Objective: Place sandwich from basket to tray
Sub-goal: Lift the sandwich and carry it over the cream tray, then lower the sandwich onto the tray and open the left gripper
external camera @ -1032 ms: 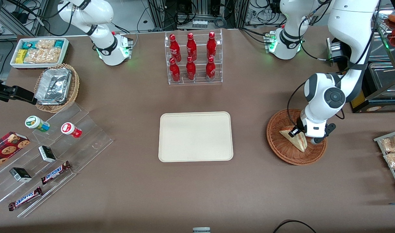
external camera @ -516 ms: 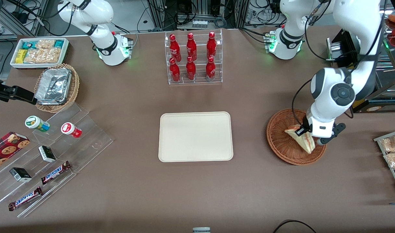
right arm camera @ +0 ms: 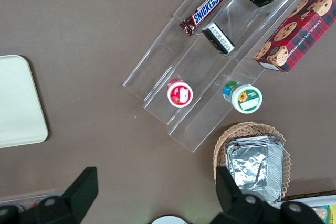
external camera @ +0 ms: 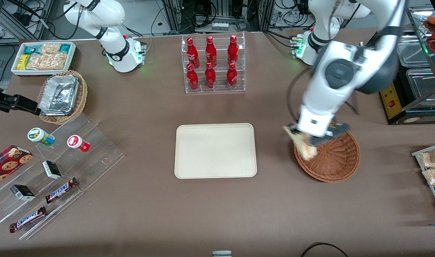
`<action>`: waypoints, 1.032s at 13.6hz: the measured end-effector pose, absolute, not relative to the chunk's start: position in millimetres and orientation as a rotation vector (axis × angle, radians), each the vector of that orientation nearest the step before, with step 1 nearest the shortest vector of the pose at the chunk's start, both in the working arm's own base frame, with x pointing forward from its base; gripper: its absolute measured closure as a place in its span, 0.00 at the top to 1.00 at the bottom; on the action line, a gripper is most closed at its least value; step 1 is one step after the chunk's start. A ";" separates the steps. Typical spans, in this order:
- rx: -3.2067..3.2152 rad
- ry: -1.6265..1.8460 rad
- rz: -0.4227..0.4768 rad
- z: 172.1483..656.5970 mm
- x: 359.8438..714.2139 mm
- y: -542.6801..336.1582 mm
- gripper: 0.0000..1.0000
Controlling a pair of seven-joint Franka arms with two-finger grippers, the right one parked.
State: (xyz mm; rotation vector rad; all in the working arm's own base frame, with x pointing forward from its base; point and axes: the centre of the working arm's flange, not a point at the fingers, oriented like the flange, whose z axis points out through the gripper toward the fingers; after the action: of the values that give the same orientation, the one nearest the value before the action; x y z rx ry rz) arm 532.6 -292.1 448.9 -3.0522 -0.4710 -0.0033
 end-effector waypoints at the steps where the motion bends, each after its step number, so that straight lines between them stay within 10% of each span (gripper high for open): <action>1: -3.059 -0.397 0.011 440.0 518.7 -322.0 0.19; 8: -3.112 -0.076 0.070 353.4 495.4 -479.1 0.15; 14: -3.144 0.043 -0.069 281.6 509.4 -529.0 0.15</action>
State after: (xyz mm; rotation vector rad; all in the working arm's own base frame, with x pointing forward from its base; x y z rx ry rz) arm 509.4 -529.0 281.6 -3.1440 0.0426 -0.0693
